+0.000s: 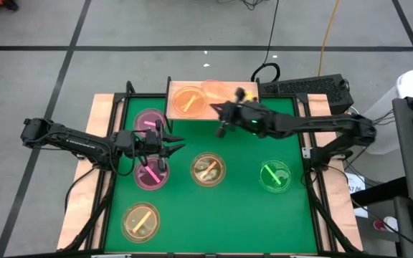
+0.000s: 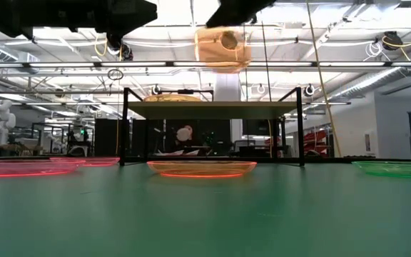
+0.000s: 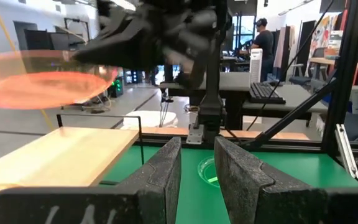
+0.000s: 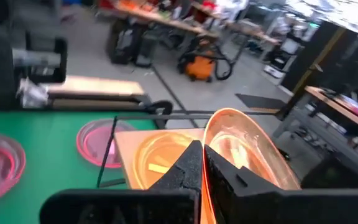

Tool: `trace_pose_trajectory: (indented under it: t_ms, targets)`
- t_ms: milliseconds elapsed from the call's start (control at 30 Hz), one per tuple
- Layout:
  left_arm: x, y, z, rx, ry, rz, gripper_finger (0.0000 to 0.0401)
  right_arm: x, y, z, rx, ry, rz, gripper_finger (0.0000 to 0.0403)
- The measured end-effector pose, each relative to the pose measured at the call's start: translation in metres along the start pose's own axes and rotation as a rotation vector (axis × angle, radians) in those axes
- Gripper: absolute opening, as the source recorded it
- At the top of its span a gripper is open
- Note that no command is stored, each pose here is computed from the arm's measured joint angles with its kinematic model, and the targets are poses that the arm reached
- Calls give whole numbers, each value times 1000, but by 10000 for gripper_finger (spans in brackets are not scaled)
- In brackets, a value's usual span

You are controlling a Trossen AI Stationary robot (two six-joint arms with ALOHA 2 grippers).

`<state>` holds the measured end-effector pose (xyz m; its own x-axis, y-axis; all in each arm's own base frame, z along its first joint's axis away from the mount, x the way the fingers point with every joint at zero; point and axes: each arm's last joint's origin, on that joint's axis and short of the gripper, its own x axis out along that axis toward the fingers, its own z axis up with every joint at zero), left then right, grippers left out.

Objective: Place and stack plates onto a shelf
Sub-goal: Stack the top orange plate on the orange plate on the shelf

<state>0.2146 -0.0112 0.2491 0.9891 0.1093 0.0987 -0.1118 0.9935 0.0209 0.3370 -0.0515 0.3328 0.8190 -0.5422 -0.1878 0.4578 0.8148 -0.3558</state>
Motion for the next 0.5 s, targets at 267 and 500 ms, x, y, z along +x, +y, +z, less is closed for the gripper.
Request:
trace_pose_trajectory:
  t_ms: [267,500]
  targets:
    - [0,0,0,6,-1,10,104,64,10,-31,-60,23,64,0]
    - [0,0,0,9,0,15,104,93,12,-50,-25,-37,57,0]
